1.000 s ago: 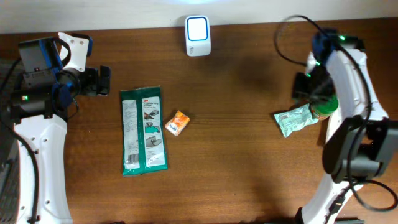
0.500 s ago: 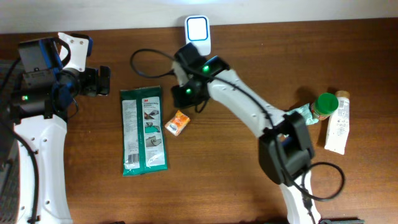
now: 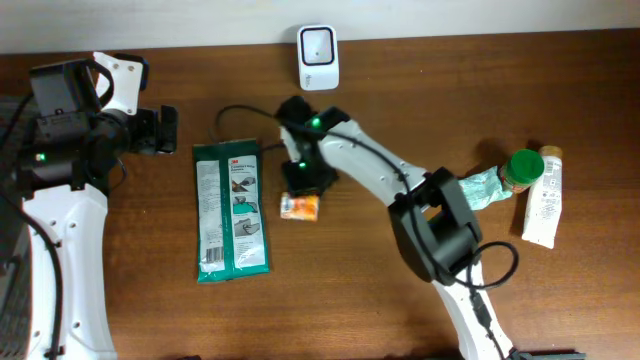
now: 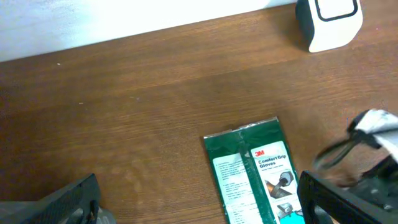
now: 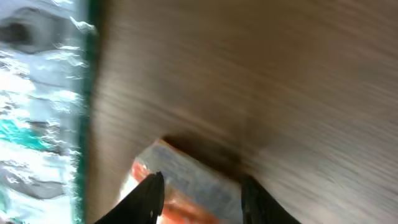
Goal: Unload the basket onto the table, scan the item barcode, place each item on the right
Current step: 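Reach the right gripper to the orange Kleenex pack and grasp it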
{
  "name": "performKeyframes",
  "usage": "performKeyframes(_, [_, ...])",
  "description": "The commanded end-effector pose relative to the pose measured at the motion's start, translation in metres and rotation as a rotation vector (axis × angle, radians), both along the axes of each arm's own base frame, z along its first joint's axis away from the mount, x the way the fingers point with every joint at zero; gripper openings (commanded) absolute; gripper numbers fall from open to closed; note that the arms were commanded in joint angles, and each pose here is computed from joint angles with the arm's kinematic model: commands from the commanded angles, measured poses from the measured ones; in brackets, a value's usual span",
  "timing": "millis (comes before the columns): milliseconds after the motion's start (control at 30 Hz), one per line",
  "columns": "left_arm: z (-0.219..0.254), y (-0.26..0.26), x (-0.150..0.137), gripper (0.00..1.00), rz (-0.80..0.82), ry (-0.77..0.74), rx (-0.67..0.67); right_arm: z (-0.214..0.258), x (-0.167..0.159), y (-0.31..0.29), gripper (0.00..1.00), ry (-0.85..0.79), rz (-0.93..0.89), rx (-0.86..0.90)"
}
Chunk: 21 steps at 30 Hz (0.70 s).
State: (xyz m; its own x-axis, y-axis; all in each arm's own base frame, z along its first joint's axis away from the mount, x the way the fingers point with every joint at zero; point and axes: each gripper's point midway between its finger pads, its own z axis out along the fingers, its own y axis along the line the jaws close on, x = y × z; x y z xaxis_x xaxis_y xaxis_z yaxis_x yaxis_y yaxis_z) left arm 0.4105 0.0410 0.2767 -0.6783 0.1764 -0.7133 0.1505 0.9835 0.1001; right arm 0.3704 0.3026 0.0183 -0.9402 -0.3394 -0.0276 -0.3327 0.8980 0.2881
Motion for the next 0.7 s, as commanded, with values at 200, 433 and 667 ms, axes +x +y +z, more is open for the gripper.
performKeyframes(200, [0.009, 0.000, 0.000, 0.99, -0.012, -0.023, 0.005, 0.018, -0.028, -0.050, 0.37, 0.151, 0.207, 0.044])
performKeyframes(433, [0.009, 0.000, 0.000, 0.99, -0.012, -0.023, 0.005, 0.023, -0.033, -0.029, 0.38, 0.136, 0.270, 0.128])
performKeyframes(667, [0.009, 0.000, 0.000, 0.99, -0.012, -0.024, 0.005, -0.012, -0.047, -0.037, 0.24, 0.173, 0.246, 0.115])
